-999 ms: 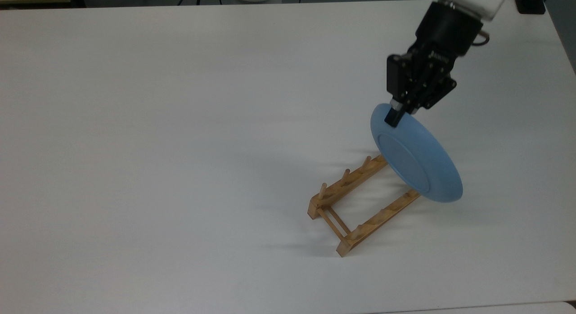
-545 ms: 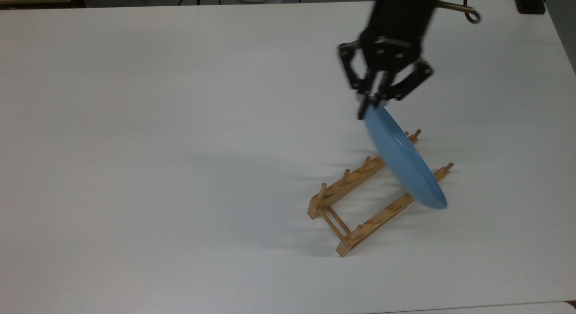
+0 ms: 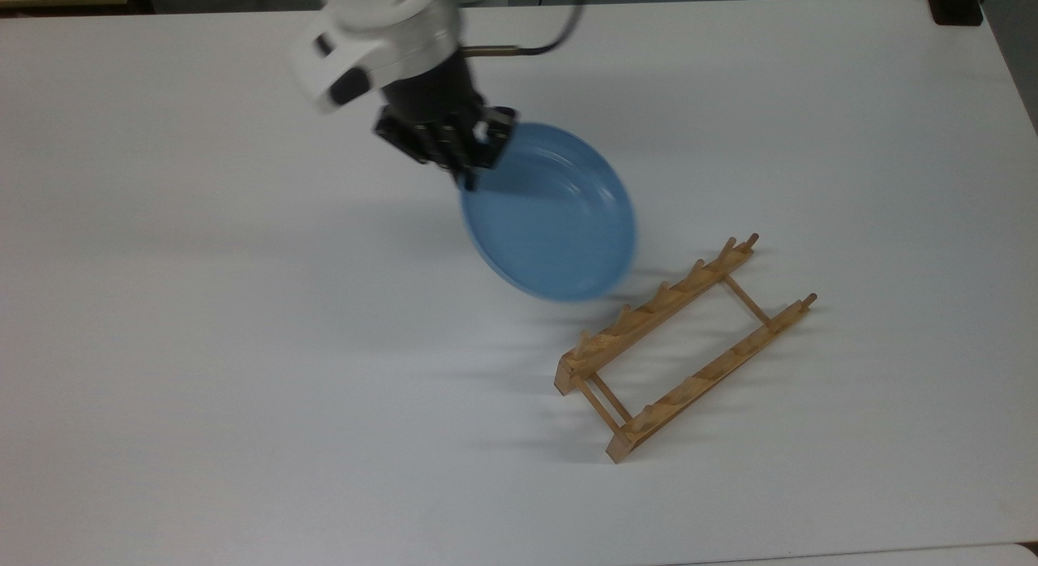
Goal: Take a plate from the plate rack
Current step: 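Carry the plate away from the rack and lower it flat onto the table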
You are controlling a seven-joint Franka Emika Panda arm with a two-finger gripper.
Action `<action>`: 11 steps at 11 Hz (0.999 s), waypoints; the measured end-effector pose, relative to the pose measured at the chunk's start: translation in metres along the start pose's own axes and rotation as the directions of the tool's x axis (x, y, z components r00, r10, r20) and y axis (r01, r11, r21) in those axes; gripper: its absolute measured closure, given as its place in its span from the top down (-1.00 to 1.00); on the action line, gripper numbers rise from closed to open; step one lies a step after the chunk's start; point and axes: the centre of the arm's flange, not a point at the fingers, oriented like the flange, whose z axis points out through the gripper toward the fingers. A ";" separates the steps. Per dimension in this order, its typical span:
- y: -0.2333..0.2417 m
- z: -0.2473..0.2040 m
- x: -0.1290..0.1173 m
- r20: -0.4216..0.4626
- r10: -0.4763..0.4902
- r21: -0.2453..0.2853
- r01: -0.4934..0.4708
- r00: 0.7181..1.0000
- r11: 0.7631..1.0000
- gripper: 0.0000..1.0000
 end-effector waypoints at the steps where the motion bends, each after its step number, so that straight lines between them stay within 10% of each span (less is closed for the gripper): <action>1: 0.033 0.013 -0.005 0.073 -0.075 -0.002 0.075 0.995 0.997 -0.85; 5: 0.143 0.072 -0.029 0.244 -0.233 0.036 0.232 0.941 0.972 -0.85; 11: 0.189 0.143 -0.036 0.330 -0.276 -0.042 0.306 0.903 0.951 -0.84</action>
